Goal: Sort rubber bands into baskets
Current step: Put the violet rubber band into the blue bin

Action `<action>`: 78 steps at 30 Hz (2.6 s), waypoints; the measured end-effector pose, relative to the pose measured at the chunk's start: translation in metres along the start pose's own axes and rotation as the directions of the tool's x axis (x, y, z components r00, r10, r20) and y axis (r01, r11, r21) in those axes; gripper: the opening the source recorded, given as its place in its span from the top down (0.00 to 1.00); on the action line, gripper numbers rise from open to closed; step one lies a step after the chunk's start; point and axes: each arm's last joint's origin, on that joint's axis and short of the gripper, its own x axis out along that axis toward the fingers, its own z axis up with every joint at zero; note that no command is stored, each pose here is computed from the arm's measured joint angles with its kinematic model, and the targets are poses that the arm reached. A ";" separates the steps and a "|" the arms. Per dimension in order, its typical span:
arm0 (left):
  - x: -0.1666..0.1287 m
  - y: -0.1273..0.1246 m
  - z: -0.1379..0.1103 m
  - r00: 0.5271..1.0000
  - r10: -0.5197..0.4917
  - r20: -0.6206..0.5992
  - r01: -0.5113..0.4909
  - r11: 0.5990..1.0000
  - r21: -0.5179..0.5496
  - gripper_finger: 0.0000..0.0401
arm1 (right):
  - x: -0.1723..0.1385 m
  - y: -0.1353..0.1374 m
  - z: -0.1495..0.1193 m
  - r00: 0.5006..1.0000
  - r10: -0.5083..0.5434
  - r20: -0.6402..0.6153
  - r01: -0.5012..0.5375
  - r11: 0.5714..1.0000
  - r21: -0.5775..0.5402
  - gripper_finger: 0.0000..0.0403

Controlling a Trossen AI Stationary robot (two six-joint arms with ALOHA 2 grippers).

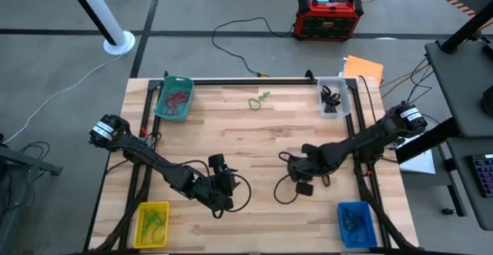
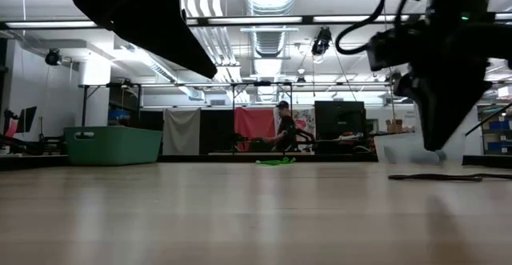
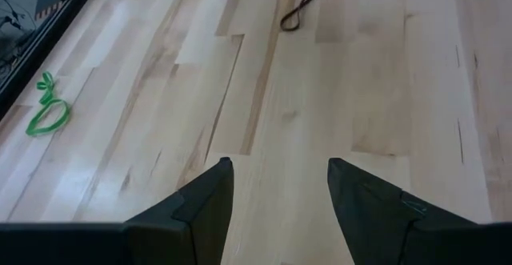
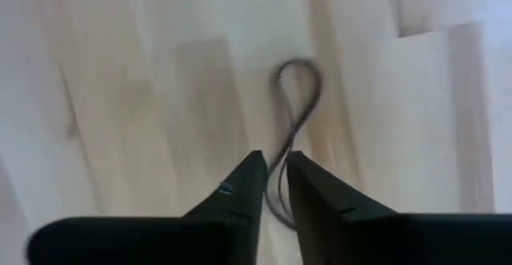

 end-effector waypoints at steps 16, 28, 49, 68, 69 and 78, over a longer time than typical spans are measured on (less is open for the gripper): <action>0.000 0.000 0.001 1.000 -0.003 0.007 0.003 1.000 -0.006 0.53 | 0.039 -0.012 -0.021 0.990 -0.001 0.140 0.004 1.000 -0.021 0.71; -0.003 -0.002 0.005 0.991 0.093 0.098 -0.098 0.994 0.048 0.53 | 0.043 -0.010 -0.018 0.959 -0.010 0.282 0.041 0.994 -0.105 0.98; -0.035 0.027 -0.045 0.778 -0.159 0.608 0.243 0.968 -0.059 0.53 | -0.014 0.016 0.036 0.299 0.320 0.899 0.077 0.931 -0.357 0.98; -0.033 0.033 -0.056 0.796 -0.075 0.601 0.184 0.975 -0.122 0.53 | -0.025 0.012 0.053 0.255 0.279 0.926 0.072 0.949 -0.306 0.98; -0.033 0.033 -0.056 0.796 -0.075 0.600 0.183 0.975 -0.122 0.53 | -0.025 0.012 0.053 0.256 0.279 0.926 0.071 0.949 -0.306 0.98; -0.033 0.033 -0.056 0.796 -0.075 0.600 0.183 0.976 -0.121 0.53 | -0.022 0.012 0.053 0.288 0.277 0.917 0.077 0.948 -0.310 0.98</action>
